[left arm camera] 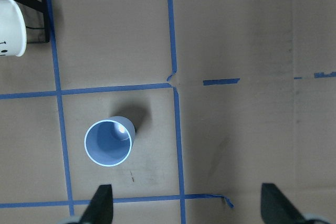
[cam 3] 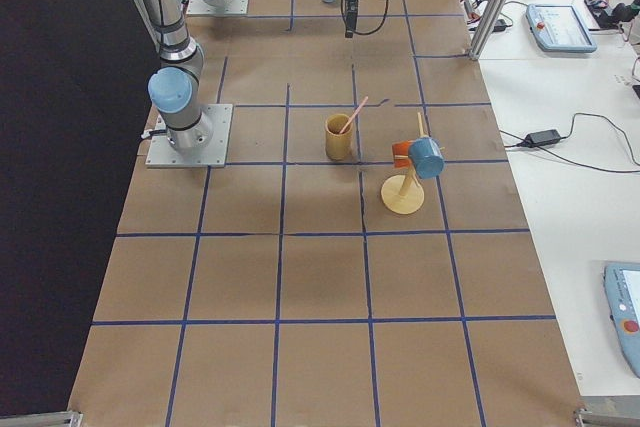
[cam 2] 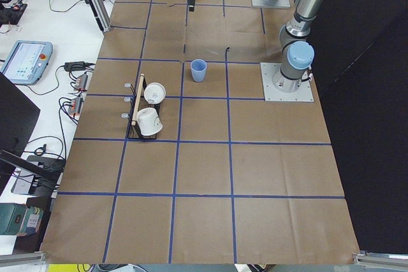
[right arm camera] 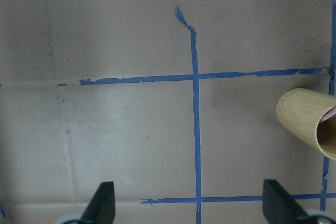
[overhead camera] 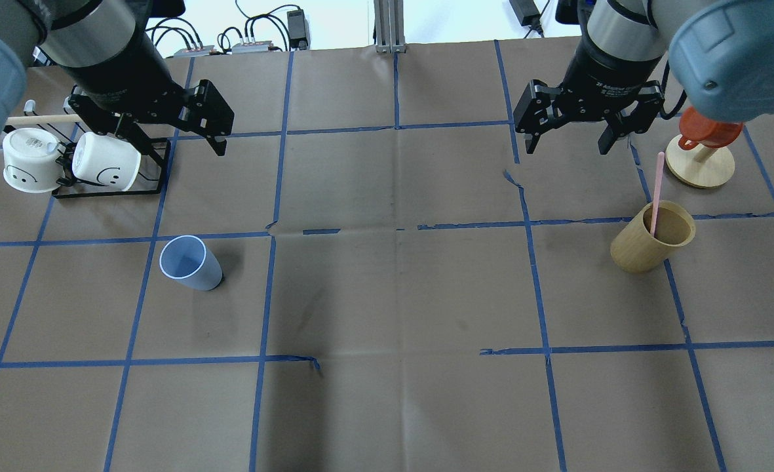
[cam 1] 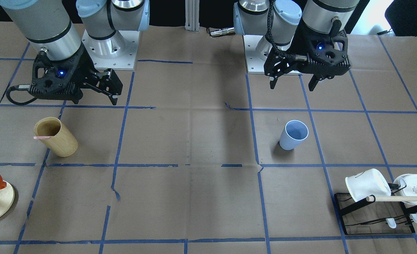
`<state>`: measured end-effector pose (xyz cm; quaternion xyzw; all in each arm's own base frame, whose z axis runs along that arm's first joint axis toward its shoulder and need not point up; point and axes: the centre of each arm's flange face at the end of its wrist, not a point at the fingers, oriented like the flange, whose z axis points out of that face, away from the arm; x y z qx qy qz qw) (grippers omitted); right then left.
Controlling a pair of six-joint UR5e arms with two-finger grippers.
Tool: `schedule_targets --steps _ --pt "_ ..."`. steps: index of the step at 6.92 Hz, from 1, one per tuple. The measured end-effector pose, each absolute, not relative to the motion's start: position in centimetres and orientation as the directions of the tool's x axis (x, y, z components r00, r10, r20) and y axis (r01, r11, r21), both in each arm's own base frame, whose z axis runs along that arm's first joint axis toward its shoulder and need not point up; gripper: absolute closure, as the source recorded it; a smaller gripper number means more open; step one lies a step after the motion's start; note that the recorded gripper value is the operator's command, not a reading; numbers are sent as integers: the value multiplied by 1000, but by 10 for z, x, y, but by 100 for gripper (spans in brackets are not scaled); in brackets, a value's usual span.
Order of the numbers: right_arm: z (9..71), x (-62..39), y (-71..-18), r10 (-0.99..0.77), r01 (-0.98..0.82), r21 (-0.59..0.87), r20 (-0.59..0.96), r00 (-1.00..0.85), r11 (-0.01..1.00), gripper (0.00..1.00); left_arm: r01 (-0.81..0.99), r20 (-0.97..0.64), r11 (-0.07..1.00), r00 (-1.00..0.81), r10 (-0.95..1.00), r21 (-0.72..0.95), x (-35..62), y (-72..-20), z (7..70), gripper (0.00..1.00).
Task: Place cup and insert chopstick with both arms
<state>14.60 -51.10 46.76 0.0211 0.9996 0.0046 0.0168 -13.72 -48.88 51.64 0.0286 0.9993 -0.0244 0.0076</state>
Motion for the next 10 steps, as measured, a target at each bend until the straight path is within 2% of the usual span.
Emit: schedule_targets --steps 10 --pt "470 146 -509 40 39 6 -36 -999 999 0 58 -17 998 -998 58 -34 -133 -489 511 0"
